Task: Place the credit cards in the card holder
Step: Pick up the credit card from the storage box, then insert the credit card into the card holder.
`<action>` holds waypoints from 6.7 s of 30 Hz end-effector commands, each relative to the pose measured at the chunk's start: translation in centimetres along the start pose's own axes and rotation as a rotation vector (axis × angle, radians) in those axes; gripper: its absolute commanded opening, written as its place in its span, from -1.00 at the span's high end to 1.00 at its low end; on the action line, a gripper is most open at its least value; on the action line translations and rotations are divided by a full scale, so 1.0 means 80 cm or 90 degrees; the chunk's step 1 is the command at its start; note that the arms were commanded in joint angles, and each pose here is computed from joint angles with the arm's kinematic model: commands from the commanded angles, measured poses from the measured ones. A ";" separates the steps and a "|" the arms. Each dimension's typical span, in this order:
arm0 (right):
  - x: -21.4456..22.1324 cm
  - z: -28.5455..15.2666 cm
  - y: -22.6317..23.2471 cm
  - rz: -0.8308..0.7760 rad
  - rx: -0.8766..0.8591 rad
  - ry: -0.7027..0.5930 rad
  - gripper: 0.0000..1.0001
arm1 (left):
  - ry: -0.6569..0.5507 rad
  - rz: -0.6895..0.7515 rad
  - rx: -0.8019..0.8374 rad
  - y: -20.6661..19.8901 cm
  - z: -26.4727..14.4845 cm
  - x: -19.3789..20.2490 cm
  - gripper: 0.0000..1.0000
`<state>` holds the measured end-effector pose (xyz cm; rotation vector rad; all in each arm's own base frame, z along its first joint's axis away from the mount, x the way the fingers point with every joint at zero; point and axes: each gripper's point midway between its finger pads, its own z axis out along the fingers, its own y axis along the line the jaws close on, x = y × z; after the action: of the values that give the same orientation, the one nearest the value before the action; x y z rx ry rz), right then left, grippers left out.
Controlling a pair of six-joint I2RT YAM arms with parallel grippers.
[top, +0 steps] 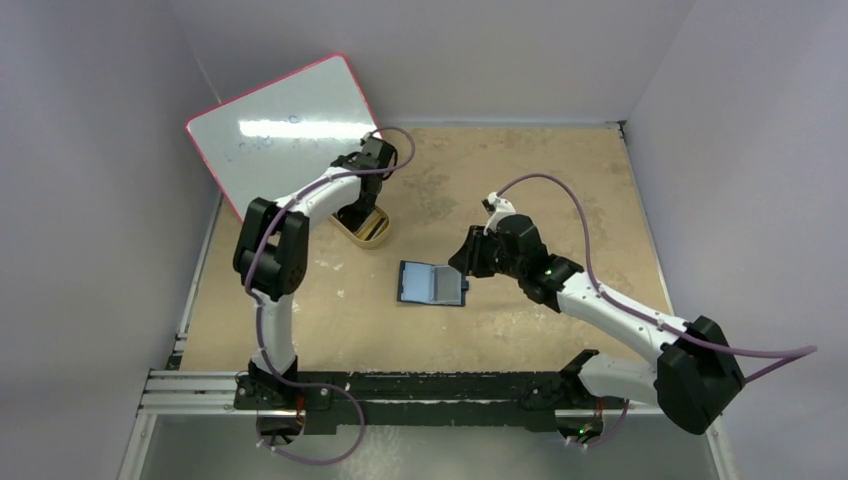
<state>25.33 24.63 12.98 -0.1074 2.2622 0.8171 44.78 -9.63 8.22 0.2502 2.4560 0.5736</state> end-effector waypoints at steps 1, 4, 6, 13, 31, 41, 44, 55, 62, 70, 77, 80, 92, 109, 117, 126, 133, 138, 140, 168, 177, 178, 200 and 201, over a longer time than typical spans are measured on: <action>-0.008 -0.009 0.011 -0.001 -0.022 -0.021 0.32 | -0.018 0.018 -0.081 0.028 0.005 -0.023 -0.27; -0.011 -0.012 0.011 0.001 -0.021 -0.030 0.31 | -0.012 0.020 -0.081 0.025 0.013 -0.019 -0.27; -0.012 -0.012 0.011 0.001 -0.021 -0.034 0.31 | -0.009 0.023 -0.080 0.023 0.018 -0.018 -0.27; -0.008 -0.009 0.009 0.003 -0.020 -0.028 0.31 | -0.002 0.030 -0.107 0.029 0.022 -0.017 -0.22; -0.008 -0.010 0.008 0.007 -0.021 -0.031 0.32 | -0.022 0.015 -0.117 0.041 0.007 -0.031 0.22; -0.006 -0.007 0.009 0.006 -0.024 -0.026 0.32 | -0.033 0.007 -0.130 0.050 -0.002 -0.041 0.36; -0.007 -0.007 0.009 0.006 -0.024 -0.027 0.32 | -0.029 0.010 -0.133 0.050 -0.001 -0.039 0.40; -0.011 0.000 0.007 0.001 -0.018 -0.035 0.32 | -0.041 0.012 -0.145 0.052 -0.015 -0.046 0.47; -0.010 0.001 0.007 0.000 -0.019 -0.035 0.32 | -0.040 0.010 -0.142 0.053 -0.019 -0.047 0.52; -0.006 0.005 0.008 0.003 -0.025 -0.028 0.32 | -0.019 0.007 -0.086 0.028 -0.045 -0.036 0.85; -0.001 0.006 0.007 0.007 -0.030 -0.021 0.32 | -0.010 -0.040 -0.028 0.016 -0.083 -0.025 1.00; 0.006 0.006 0.011 0.009 -0.043 -0.006 0.31 | -0.018 -0.075 0.014 0.012 -0.100 -0.026 1.00; 0.015 0.020 -0.013 0.023 0.022 0.018 0.31 | -0.059 -0.211 0.419 -0.077 -0.200 -0.024 1.00; 0.055 0.059 -0.046 0.020 0.079 0.106 0.31 | 0.040 -0.398 0.809 -0.192 -0.248 0.067 1.00; 0.068 0.070 -0.072 0.005 0.134 0.124 0.31 | 0.093 -0.403 0.813 -0.223 -0.223 0.107 1.00; 0.081 0.065 -0.087 0.011 0.163 0.136 0.35 | 0.123 -0.418 0.813 -0.241 -0.203 0.130 1.00; 0.068 0.059 -0.076 0.015 0.150 0.121 0.40 | 0.129 -0.423 0.803 -0.245 -0.198 0.135 1.00; 0.067 0.057 -0.073 0.015 0.144 0.120 0.44 | 0.144 -0.428 0.794 -0.250 -0.194 0.142 1.00; 0.068 0.057 -0.073 0.016 0.144 0.119 0.45 | 0.148 -0.429 0.789 -0.252 -0.192 0.146 1.00; 0.075 0.055 -0.075 0.038 0.149 0.128 0.45 | 0.158 -0.438 0.746 -0.272 -0.171 0.168 0.90; 0.068 0.049 -0.071 0.047 0.155 0.122 0.45 | 0.114 -0.398 0.672 -0.250 -0.172 0.155 0.59; 0.069 0.048 -0.072 0.048 0.156 0.124 0.45 | 0.110 -0.397 0.667 -0.248 -0.173 0.154 0.57; 0.082 0.051 -0.078 0.058 0.149 0.124 0.48 | 0.107 -0.410 0.668 -0.267 -0.179 0.155 1.00; 0.082 0.050 -0.077 0.059 0.149 0.123 0.48 | 0.107 -0.411 0.666 -0.267 -0.177 0.156 1.00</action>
<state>24.31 22.77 2.42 0.0083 2.5862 0.5800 25.07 -29.96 3.17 -0.1775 2.5654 -1.0666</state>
